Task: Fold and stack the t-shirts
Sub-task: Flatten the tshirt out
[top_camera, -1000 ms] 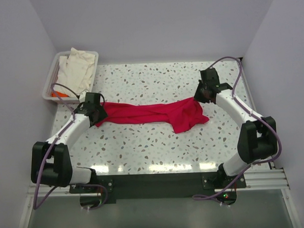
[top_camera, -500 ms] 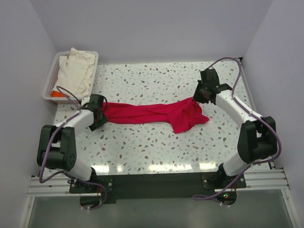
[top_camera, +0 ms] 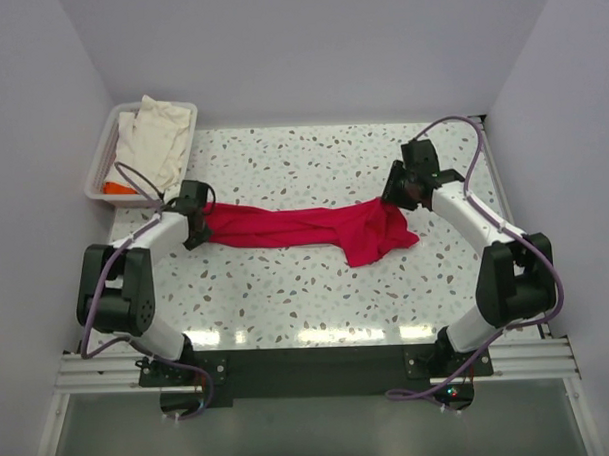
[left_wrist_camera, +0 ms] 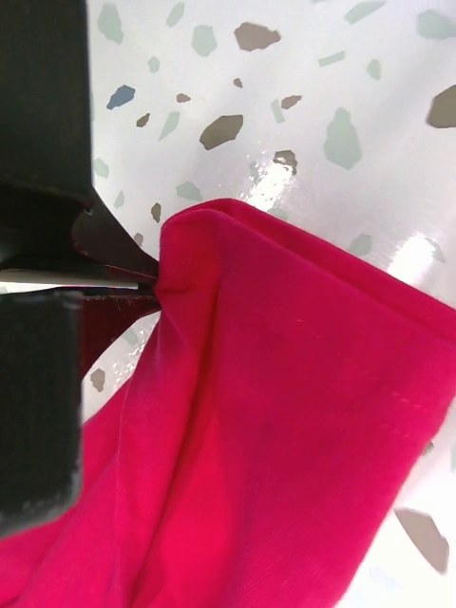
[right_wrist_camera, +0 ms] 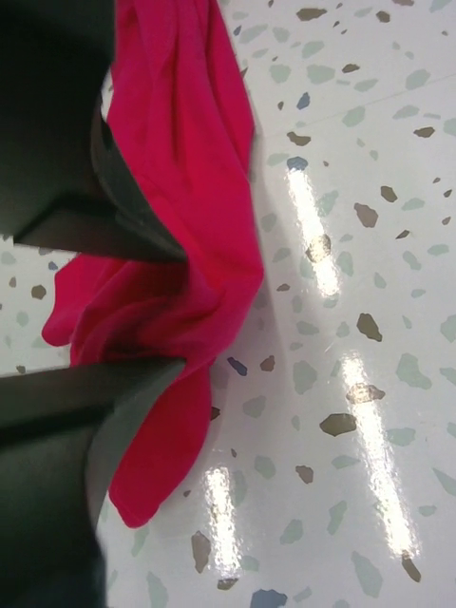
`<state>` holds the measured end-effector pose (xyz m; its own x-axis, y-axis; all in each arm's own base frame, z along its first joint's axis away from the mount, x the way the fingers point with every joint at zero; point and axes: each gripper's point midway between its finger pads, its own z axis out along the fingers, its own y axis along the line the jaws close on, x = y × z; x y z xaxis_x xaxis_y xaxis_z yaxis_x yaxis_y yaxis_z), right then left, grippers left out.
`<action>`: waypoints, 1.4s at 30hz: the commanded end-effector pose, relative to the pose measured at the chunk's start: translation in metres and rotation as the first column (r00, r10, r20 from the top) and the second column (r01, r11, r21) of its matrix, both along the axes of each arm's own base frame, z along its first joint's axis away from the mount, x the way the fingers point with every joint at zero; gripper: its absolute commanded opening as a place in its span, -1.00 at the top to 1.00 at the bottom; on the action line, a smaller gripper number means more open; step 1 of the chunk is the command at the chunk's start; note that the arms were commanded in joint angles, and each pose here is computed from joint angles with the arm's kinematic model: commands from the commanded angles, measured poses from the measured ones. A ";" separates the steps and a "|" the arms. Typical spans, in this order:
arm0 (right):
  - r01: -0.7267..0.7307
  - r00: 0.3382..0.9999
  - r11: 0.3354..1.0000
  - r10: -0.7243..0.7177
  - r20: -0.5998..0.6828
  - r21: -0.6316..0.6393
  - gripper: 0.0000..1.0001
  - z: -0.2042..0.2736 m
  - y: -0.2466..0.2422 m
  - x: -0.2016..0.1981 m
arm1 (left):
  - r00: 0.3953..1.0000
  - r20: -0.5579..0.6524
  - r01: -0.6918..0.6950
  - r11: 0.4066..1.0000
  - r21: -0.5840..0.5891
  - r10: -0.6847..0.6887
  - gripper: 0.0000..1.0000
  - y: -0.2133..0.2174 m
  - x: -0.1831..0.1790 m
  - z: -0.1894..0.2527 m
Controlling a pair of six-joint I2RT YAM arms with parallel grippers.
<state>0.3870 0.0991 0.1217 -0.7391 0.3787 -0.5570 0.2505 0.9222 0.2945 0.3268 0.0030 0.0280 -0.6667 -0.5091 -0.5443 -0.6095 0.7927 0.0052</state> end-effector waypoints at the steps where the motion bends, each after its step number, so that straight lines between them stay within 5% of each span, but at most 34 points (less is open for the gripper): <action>1: 0.000 0.998 0.999 0.002 0.055 -0.046 -0.06 0.018 -0.008 -0.002 | 0.991 0.125 0.038 0.999 0.018 -0.040 1.00 0.004 0.019 0.050; 5: -0.017 0.998 0.992 0.024 0.060 -0.129 -0.28 0.024 -0.001 -0.019 | 0.974 0.208 0.092 0.996 0.013 -0.093 1.00 0.000 0.013 0.082; 16: -0.084 0.995 0.969 0.093 0.026 -0.232 -0.20 -0.012 0.039 -0.088 | 0.919 0.336 0.217 0.976 0.004 -0.205 1.00 -0.013 0.000 0.122; 27: -0.051 0.999 0.962 0.049 -0.014 -0.269 -0.15 -0.048 0.040 -0.093 | 0.905 0.353 0.256 0.967 -0.004 -0.238 1.00 -0.019 0.001 0.121; 38: -0.079 0.996 0.972 0.069 -0.053 -0.223 0.11 -0.068 0.058 -0.086 | 0.902 0.357 0.264 0.964 -0.010 -0.243 1.00 -0.021 0.003 0.118; 42: -0.079 0.996 0.972 0.069 -0.055 -0.222 0.35 -0.068 0.058 -0.087 | 0.901 0.360 0.264 0.965 -0.011 -0.242 1.00 -0.021 0.003 0.119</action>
<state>0.2862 0.1472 0.0416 -0.8264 0.1468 -0.5436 0.1679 0.9857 0.0111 0.3224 -0.0194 0.1343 -0.5863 -0.3919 -0.7090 -0.3612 0.9099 -0.2042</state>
